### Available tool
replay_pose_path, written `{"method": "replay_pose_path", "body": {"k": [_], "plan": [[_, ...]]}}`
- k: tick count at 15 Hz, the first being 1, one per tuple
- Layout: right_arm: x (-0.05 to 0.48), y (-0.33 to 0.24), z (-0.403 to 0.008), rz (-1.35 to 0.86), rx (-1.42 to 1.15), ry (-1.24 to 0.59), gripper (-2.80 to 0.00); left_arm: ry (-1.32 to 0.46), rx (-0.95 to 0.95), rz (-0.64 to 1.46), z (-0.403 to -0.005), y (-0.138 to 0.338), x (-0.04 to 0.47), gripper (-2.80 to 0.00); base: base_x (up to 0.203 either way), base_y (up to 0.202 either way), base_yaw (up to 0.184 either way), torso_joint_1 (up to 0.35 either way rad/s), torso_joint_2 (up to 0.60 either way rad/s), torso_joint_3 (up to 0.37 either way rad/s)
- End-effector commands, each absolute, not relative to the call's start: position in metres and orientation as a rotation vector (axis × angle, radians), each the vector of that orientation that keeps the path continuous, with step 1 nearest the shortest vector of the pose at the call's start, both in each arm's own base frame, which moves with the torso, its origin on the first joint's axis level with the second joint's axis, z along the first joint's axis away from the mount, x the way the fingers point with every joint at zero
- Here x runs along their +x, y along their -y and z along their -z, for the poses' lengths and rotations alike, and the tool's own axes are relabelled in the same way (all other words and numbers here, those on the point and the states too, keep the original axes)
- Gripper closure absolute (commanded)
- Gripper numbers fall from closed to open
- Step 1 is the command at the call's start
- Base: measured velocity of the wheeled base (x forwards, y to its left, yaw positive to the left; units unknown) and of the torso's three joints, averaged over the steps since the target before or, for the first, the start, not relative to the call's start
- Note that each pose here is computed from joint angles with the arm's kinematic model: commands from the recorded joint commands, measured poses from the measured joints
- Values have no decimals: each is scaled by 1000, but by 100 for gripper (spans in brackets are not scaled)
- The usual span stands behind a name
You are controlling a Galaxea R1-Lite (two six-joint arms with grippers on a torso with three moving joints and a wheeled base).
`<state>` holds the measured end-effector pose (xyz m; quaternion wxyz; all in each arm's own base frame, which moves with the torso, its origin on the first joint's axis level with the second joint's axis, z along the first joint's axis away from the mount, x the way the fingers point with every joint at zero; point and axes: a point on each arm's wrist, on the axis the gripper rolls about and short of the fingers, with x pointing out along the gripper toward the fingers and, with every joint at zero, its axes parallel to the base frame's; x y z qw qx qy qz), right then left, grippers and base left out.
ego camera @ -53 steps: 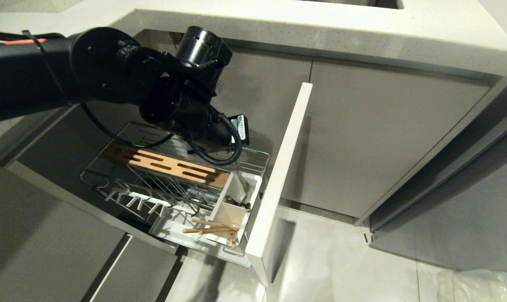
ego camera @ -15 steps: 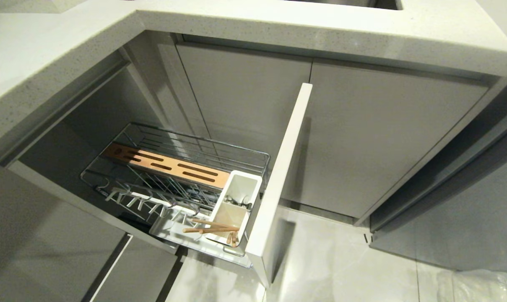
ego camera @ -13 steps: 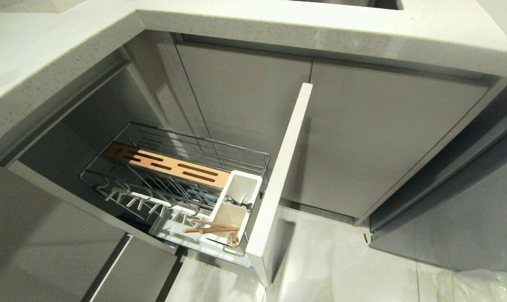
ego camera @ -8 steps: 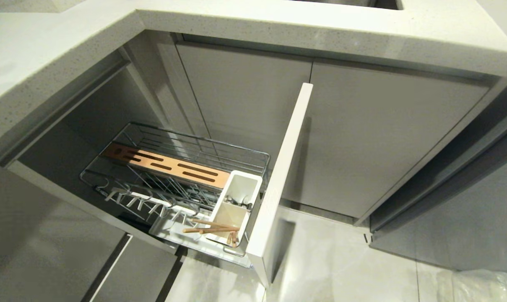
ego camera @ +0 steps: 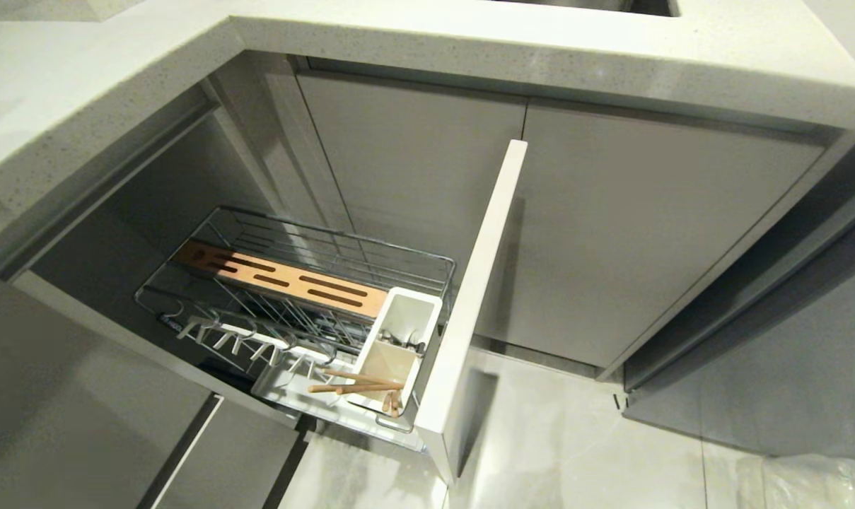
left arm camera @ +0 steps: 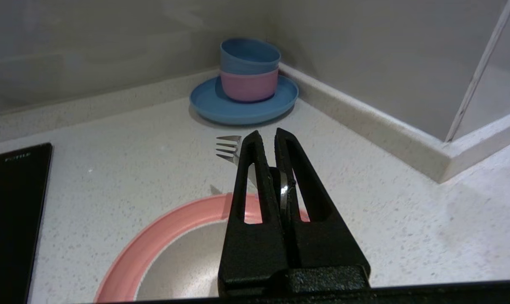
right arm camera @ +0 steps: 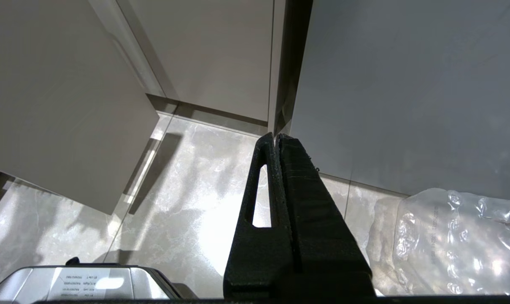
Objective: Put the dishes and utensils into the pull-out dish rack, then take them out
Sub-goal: Take the fork out of the cupboard
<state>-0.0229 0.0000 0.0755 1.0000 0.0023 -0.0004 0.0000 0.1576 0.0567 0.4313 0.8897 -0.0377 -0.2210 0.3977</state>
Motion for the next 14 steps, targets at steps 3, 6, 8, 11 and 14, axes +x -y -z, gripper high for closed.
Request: {"method": "replay_pose_path", "body": {"k": [3,6,8,11,14], "plan": [[-23,0,-75,0,5,0,0,416,-75,-829,-422,-59,166,0,0,0,0,0,0,0],[-23,0,-75,0,5,0,0,388,-72,-817,-416,-58,173,0,0,0,0,0,0,0],[-23,0,-75,0,5,0,0,364,-71,-806,-411,-57,178,0,0,0,0,0,0,0],[-23,0,-75,0,5,0,0,348,-66,-784,-408,-53,182,0,0,0,0,0,0,0],[-23,0,-75,0,5,0,0,331,-40,-788,-406,-53,181,0,0,0,0,0,0,0]]}}
